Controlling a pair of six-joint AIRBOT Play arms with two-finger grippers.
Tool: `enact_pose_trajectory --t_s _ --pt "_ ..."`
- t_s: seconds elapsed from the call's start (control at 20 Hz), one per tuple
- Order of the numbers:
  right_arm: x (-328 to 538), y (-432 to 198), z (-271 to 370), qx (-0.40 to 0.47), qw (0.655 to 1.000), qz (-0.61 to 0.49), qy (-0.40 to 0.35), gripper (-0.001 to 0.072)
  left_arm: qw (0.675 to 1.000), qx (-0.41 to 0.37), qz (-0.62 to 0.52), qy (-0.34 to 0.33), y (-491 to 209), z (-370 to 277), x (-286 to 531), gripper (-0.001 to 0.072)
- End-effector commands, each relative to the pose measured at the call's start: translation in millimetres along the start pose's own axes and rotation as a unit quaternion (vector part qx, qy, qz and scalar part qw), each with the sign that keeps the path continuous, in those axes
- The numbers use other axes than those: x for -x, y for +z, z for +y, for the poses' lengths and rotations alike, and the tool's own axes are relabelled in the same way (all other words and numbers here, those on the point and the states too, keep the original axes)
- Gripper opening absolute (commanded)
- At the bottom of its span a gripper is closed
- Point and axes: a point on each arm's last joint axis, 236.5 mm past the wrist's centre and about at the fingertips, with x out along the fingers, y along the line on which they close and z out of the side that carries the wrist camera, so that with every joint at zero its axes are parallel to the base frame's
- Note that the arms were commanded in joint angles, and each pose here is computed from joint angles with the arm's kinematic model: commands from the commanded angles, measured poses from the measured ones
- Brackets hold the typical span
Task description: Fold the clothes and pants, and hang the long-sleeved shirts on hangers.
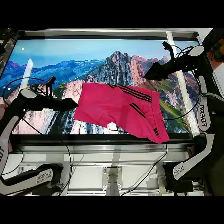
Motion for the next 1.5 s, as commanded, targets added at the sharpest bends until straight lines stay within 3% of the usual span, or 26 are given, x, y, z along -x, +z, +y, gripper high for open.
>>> enact_pose_trajectory --t_s 0.0,0.05,0.1,0.75,1.0,1.1,1.15,1.45 --pt "-3 1 0 0.002 1.000 -0.001 -0.002 0.0347 1.000 0.020 0.010 0.002 -7 13 -2 0.0442" --pt "-3 2 0 0.002 1.000 -0.002 -0.002 0.0500 1.000 0.028 0.011 0.003 -8 19 -3 0.0443" --pt "-3 2 0 0.002 1.000 -0.002 -0.002 0.0540 0.999 0.037 0.015 0.003 -9 24 -4 0.0442" --pt "-3 1 0 0.002 1.000 -0.001 -0.002 0.0545 0.994 0.087 0.058 -0.012 -26 42 -34 0.0441" --pt "-3 2 0 0.002 1.000 -0.002 -0.002 0.0545 0.993 0.088 0.070 -0.026 -30 31 -45 0.0388" --pt "-3 2 0 0.002 1.000 -0.002 -0.002 0.0545 0.993 0.087 0.079 -0.027 -34 30 -51 0.0180" --pt "-3 2 0 0.002 1.000 -0.002 -0.002 0.0545 0.993 0.084 0.080 -0.027 -35 29 -52 0.0018" --pt "-14 8 -1 0.005 1.000 -0.011 -0.009 0.0544 0.997 0.058 -0.016 -0.052 30 10 -41 0.0006"
